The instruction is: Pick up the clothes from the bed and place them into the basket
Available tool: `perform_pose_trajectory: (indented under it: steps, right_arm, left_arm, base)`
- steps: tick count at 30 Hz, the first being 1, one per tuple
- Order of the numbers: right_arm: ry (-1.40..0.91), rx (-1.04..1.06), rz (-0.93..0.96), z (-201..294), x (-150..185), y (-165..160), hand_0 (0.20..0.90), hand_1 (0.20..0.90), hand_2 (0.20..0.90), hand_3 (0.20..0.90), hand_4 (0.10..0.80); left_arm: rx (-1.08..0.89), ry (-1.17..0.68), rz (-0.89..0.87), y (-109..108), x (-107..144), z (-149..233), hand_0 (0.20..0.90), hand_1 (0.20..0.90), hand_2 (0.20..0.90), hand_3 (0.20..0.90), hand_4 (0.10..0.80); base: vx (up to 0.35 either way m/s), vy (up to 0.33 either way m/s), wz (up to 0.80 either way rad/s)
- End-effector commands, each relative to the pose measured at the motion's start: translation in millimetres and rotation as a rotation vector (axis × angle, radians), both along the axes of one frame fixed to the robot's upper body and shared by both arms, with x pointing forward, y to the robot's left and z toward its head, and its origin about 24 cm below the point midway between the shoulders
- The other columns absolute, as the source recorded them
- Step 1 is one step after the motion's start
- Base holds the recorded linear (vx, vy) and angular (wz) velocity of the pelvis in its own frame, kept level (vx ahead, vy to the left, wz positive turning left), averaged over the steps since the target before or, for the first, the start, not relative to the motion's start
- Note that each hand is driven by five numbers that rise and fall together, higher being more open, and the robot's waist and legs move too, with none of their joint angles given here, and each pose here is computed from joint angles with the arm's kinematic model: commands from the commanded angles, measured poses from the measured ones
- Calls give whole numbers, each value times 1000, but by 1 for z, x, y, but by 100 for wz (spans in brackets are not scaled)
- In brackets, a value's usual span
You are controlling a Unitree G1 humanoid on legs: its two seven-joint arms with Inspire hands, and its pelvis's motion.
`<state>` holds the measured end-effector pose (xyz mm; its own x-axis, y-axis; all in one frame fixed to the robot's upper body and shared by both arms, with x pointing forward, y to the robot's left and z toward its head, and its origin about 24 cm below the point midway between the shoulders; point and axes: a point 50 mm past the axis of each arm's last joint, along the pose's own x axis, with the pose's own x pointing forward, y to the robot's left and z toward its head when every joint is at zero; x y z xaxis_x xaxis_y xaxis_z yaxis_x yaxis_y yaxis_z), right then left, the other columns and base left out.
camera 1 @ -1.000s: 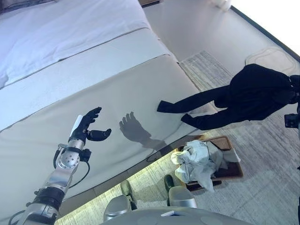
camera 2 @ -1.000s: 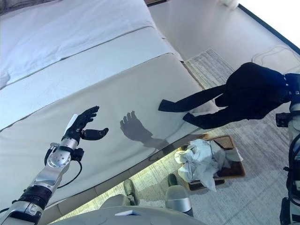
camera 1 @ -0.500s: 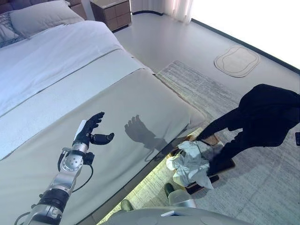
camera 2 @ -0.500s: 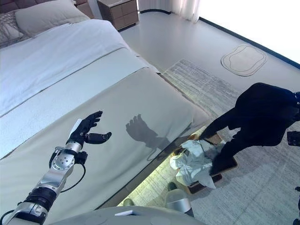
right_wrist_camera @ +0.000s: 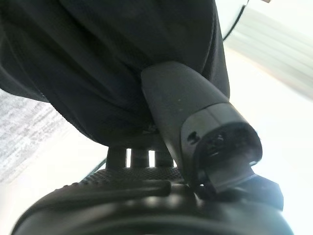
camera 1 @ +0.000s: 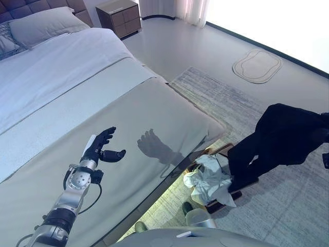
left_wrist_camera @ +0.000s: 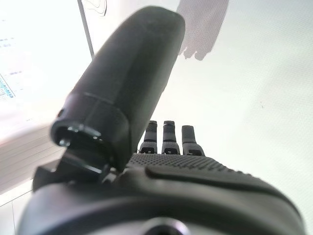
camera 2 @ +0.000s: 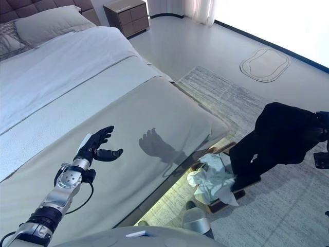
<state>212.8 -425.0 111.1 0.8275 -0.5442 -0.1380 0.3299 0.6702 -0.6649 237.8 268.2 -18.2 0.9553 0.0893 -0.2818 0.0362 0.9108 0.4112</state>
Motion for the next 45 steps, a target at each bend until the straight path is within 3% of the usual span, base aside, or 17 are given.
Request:
perform_pose_trajectory:
  steps: [1, 23, 25, 26, 27, 28, 45]
  right_arm:
    - [-175, -184, 29, 66, 19, -9, 300, 300, 300, 200, 100]
    - [40, 2, -140, -31, 0, -14, 300, 300, 300, 200, 100]
    - [52, 8, -132, -34, 0, -12, 396, 396, 396, 313, 213]
    - [54, 14, -127, -35, -1, -13, 486, 486, 486, 417, 317]
    - [49, 19, -126, -35, -2, -13, 853, 853, 853, 845, 745]
    - [47, 17, -124, -35, -2, -13, 900, 900, 900, 900, 800]
    - [19, 43, -94, -44, 0, 2, 900, 900, 900, 900, 800]
  left_arm:
    - [37, -132, -47, 1, 24, 30, 900, 900, 900, 900, 800]
    - [26, -173, -109, -9, 32, 43, 900, 900, 900, 900, 800]
    - [22, -176, -114, -11, 33, 44, 900, 900, 900, 900, 800]
    - [20, -177, -118, -11, 34, 45, 900, 900, 900, 900, 800]
    - [18, -180, -123, -12, 34, 46, 900, 900, 900, 900, 800]
    - [16, -180, -127, -13, 35, 46, 900, 900, 900, 900, 800]
    - [3, -174, -126, -18, 31, 40, 900, 900, 900, 900, 800]
  base:
    - [0, 0, 0]
    - [-1, -2, 0]
    - [0, 0, 0]
    - [0, 0, 0]
    - [0, 0, 0]
    - [0, 0, 0]
    - [1, -1, 0]
